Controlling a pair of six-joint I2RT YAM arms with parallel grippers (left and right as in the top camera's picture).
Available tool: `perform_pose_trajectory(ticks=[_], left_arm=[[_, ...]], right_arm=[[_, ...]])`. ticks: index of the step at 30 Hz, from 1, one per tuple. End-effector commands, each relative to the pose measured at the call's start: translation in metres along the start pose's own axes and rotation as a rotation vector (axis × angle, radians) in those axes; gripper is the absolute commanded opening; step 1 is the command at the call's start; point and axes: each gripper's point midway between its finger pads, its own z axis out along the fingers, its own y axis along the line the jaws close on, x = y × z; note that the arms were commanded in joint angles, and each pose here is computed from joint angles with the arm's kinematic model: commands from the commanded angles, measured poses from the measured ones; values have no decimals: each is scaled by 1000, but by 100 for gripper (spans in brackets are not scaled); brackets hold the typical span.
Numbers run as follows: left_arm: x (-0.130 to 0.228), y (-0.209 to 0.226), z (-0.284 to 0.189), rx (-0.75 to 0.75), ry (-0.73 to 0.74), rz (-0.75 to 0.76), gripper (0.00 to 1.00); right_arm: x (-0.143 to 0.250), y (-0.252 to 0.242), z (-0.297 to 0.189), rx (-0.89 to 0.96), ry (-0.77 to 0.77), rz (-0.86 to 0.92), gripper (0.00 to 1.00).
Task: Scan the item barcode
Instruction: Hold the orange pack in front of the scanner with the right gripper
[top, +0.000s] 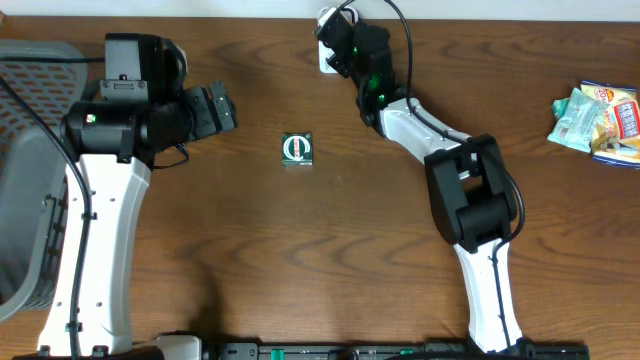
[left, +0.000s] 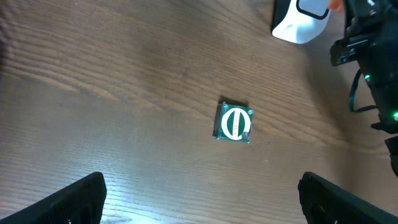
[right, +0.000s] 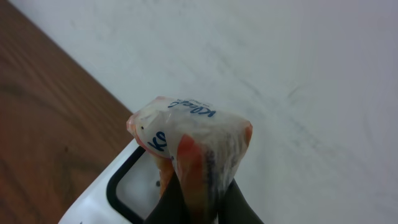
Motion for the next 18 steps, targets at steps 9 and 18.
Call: perform_pose_trajectory(ticks=[9, 18], left_arm=[[-1, 2, -1, -5, -3, 3, 98], [-1, 2, -1, -5, -3, 3, 98]], right_arm=[[-52, -51, 2, 33, -59, 107, 1], [-1, -45, 3, -40, 127, 101, 1]])
